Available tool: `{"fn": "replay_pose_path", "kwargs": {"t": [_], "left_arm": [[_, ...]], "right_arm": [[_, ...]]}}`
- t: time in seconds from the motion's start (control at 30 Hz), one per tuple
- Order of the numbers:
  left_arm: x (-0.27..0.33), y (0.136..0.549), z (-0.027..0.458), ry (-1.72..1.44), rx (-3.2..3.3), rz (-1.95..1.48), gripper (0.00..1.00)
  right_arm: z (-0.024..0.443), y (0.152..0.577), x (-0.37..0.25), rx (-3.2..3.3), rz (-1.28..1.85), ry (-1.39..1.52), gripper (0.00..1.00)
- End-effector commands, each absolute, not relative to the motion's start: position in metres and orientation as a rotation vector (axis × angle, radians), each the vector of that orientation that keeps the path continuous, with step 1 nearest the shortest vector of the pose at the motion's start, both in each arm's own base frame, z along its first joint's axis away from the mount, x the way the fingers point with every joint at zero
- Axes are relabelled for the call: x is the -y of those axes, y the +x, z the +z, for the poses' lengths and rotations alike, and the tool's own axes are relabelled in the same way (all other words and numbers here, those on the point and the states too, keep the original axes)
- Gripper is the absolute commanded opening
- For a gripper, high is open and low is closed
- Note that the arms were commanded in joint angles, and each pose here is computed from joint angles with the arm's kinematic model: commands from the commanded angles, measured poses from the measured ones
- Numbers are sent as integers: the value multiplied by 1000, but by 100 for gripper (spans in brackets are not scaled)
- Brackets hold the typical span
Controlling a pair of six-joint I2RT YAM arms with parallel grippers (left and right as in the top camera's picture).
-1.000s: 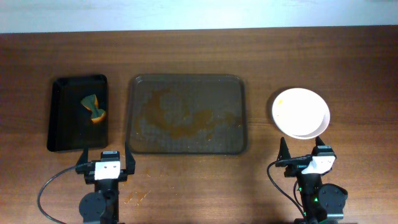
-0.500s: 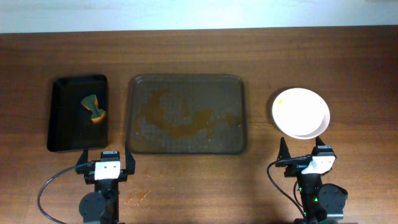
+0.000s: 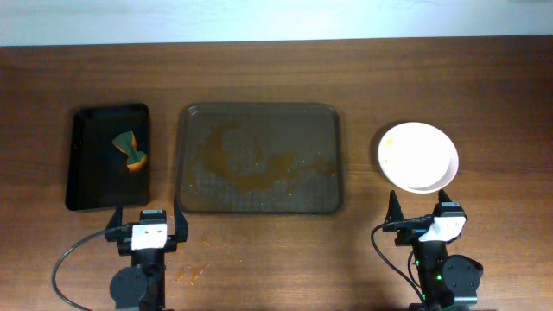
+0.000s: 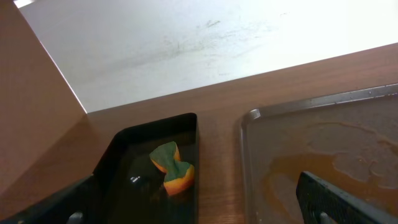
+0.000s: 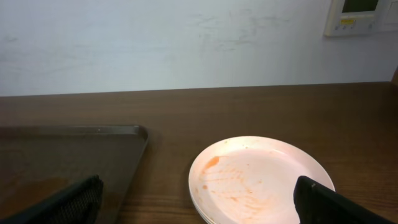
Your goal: Clean dirty plates on tray and stack at the side
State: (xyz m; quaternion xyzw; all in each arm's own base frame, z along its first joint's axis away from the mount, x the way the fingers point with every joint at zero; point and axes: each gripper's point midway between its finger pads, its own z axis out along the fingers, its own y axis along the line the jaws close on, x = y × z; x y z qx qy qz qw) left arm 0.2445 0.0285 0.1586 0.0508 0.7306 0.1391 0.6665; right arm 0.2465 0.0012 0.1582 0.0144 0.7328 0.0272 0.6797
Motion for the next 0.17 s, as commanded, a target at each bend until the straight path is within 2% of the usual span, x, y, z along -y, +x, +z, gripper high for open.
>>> {"fn": "replay_pose_path", "kwargs": {"t": [0.0,0.13], "left_arm": [[-31,244,158,119,-1651,335,99],[-31,244,158,119,-1651,335,99]], "right_arm": [[155,246,-4,-1651,75,25,98],[155,246,-4,-1651,75,25,98]]}}
